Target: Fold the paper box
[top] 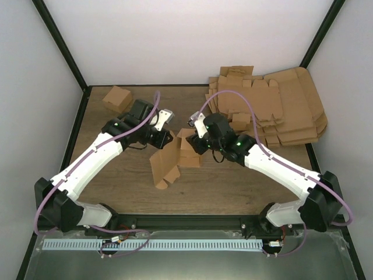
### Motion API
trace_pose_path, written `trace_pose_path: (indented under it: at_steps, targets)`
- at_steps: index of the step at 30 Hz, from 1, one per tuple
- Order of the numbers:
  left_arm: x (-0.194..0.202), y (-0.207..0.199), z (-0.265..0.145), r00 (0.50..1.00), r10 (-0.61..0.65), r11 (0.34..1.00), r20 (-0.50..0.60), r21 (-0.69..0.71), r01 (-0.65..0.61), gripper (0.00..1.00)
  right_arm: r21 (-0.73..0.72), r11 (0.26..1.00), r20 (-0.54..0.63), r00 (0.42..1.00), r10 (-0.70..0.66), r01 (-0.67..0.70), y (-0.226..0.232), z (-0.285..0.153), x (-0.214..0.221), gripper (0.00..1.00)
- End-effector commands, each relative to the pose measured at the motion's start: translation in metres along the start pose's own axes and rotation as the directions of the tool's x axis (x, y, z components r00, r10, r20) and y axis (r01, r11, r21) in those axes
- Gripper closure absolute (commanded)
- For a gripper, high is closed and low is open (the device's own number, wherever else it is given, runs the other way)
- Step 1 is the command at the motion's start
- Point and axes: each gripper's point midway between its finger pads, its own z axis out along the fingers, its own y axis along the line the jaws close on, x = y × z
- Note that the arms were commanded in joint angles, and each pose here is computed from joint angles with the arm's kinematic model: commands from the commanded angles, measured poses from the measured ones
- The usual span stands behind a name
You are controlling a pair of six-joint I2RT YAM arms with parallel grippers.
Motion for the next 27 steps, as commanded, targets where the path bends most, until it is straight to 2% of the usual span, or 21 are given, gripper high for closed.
trace_pose_path:
  at_steps: [1, 8, 11, 16, 18, 22, 27]
  targets:
    - [-0.002, -0.007, -0.001, 1.0, 0.011, 1.0, -0.015, 0.027, -0.01, 0.96, 0.098, 0.992, -0.035, 0.996, -0.078, 0.081, -0.006, 0.007, -0.004, 0.48]
    - [-0.002, -0.003, 0.002, 0.999, 0.018, 1.0, -0.048, 0.009, -0.017, 0.96, 0.122, 0.979, -0.086, 0.984, -0.155, 0.165, -0.002, 0.02, 0.003, 0.45]
    - [-0.002, -0.004, 0.004, 0.998, 0.022, 1.0, -0.062, 0.015, -0.021, 0.96, 0.088, 0.978, -0.09, 0.98, -0.18, 0.188, 0.004, 0.019, 0.011, 0.38]
    - [-0.002, -0.002, 0.01, 0.997, 0.029, 0.999, -0.078, 0.018, -0.027, 0.96, 0.1, 0.978, -0.087, 0.981, -0.176, 0.184, 0.003, 0.019, 0.016, 0.31]
    - [-0.002, -0.001, 0.012, 0.996, 0.032, 0.999, -0.082, 0.012, -0.031, 0.96, 0.155, 0.973, -0.096, 0.983, -0.156, 0.169, -0.007, 0.018, 0.016, 0.26]
    - [-0.001, 0.002, 0.013, 0.995, 0.038, 0.999, -0.092, -0.003, -0.038, 0.96, 0.257, 0.956, -0.088, 0.988, -0.124, 0.143, -0.024, 0.01, 0.018, 0.24]
    - [-0.001, 0.004, 0.014, 0.994, 0.045, 0.999, -0.1, -0.015, -0.046, 0.96, 0.298, 0.947, -0.083, 0.992, -0.099, 0.119, -0.032, 0.003, 0.021, 0.16]
